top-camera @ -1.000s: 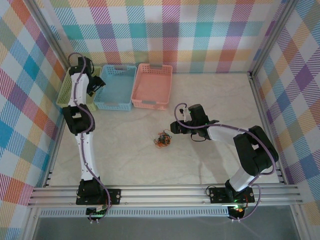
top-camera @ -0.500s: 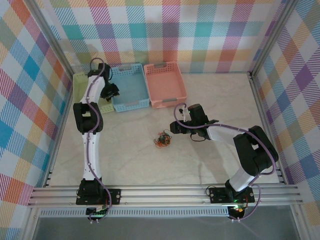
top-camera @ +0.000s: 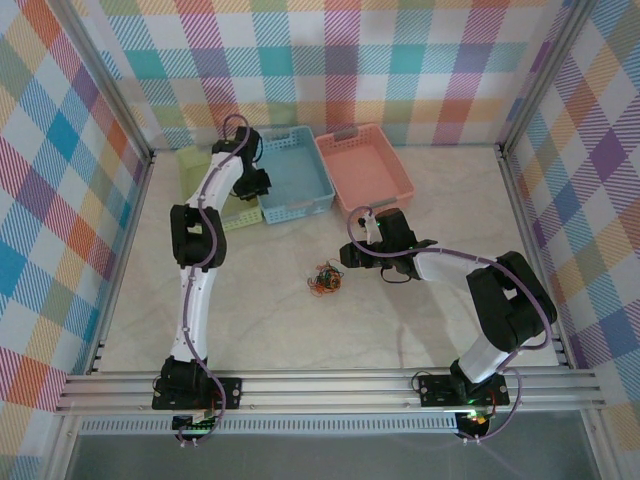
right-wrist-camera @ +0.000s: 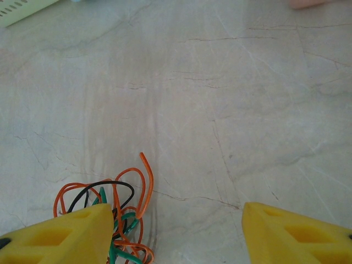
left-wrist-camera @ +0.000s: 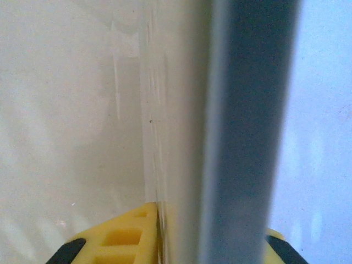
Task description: Untangle the cables
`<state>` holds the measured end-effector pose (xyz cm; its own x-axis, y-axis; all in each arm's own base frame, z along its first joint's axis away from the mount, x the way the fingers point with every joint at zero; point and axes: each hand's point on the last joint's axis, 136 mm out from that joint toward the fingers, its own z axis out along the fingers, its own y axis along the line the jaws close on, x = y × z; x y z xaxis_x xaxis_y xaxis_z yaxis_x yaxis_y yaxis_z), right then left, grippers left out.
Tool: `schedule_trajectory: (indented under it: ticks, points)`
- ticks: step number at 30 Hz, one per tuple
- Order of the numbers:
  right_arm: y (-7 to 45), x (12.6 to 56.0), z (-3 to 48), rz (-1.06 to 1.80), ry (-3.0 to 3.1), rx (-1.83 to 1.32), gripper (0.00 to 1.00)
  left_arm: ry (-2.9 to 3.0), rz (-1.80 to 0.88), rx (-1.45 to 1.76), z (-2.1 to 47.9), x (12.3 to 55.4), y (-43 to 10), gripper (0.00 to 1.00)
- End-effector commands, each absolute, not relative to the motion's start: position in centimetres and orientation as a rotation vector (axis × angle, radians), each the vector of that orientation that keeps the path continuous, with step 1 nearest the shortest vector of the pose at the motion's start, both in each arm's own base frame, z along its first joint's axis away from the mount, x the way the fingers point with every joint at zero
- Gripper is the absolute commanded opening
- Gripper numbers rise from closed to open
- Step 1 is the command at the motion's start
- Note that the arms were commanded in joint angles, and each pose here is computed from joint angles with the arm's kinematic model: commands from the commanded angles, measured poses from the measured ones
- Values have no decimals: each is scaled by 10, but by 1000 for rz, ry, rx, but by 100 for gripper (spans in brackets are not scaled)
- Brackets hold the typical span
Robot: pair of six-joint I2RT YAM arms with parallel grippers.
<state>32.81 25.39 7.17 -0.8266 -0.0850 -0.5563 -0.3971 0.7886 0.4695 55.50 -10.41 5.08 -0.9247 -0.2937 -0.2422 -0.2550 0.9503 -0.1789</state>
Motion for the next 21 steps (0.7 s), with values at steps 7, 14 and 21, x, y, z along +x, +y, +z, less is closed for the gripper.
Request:
schedule_trajectory:
  ticks: [7, 14, 21]
  points:
    - [259, 331, 76, 797, 2452, -379, 64, 2858, -293, -114, 66, 539, -160, 15]
    - [259, 332, 76, 789, 2452, -377, 64, 2865, -366, -122, 64, 534, -185, 17]
    - [256, 333, 77, 775, 2445, -365, 64, 2848, -377, -95, 68, 537, -198, 20]
